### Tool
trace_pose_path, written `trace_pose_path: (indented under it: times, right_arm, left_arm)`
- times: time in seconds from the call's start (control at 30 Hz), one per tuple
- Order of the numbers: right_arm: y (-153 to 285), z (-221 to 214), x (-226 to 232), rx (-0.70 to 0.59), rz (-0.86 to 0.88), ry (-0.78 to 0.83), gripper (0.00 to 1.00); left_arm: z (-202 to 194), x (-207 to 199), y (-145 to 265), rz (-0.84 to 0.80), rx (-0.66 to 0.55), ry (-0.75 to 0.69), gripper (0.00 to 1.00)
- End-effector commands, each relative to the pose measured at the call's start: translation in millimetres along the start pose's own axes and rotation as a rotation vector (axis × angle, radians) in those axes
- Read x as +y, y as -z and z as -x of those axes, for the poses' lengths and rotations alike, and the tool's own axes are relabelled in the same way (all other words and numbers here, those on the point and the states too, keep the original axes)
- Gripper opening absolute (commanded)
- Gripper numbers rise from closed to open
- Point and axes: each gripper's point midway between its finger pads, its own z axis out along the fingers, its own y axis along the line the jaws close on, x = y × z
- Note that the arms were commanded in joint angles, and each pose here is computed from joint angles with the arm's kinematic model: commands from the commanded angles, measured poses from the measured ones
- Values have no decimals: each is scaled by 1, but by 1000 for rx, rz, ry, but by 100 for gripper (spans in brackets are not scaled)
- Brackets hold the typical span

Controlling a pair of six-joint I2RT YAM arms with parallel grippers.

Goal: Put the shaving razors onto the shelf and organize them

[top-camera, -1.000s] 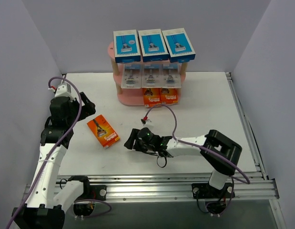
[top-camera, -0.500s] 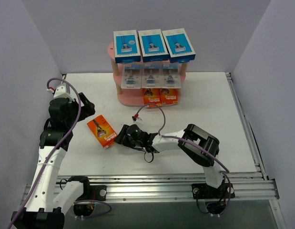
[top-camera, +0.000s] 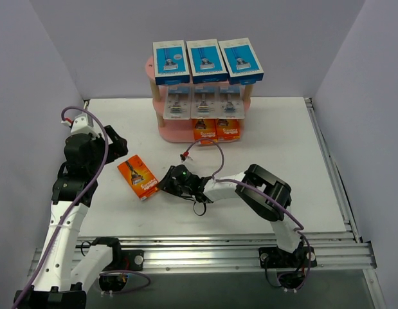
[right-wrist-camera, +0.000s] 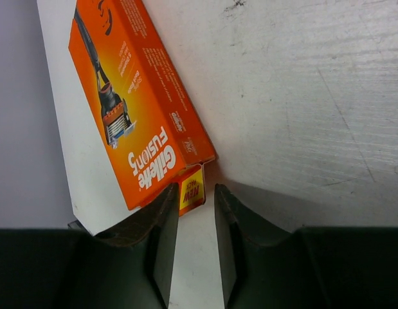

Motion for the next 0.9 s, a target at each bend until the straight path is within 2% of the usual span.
trace_pose_path:
  times: [0.0,0.3,0.4,0.43,0.87]
  right_arm:
    - [-8,7,11,-32,33,-25,23]
    - [-12,3,6,-25,32,-38,16]
    - [-12,2,7,-22,47,-54,8]
    - [-12,3,11,-26,61,-57,0]
    - [34,35,22,-124,127,-116,0]
  left_arm:
    - [12,-3,6,-6,-44,-14,94]
    - [12,-5,11,-6,-56,-31,94]
    - [12,-5,10,-3,-54,-37,94]
    - [12,-5,10,-2,-56,-36,94]
    - [7,-10,9,-20,-41,-66,94]
